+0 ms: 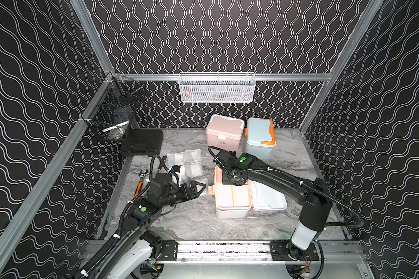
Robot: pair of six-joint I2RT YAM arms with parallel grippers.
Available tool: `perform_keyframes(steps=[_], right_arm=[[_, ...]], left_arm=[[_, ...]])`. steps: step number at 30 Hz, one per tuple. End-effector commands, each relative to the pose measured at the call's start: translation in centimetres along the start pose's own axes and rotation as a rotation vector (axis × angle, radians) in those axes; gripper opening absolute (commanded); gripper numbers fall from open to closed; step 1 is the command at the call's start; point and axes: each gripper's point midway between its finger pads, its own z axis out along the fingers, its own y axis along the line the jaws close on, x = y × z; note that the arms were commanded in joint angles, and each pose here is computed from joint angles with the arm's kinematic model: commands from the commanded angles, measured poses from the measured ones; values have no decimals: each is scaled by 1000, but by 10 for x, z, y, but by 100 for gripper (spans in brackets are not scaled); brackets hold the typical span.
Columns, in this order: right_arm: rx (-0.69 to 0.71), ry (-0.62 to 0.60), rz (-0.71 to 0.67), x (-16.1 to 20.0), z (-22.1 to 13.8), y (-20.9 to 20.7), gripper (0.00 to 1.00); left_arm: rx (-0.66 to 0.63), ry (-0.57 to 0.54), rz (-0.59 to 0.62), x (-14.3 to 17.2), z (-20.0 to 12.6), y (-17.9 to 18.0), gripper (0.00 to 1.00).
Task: Open first aid kits and take out gauze
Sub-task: Place the compartment layer in the first aid kit.
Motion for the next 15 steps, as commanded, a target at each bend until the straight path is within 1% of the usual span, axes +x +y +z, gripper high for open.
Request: perform_keyframes(steps=[1,5,9,15], right_arm=[[27,14,9,4,5,-5,0],[-2,38,-6,9,11,2,0],[-40,93,-29,19,17,12,0],[25,135,-37,31,32,2,0]], left_arm=[[33,-13,5,-5,1,-7,99],[35,-8,0,-5,3,-7,99],[38,-5,-4,-5,5,-7,99],[43,-5,-6,-6,6,-8,99]])
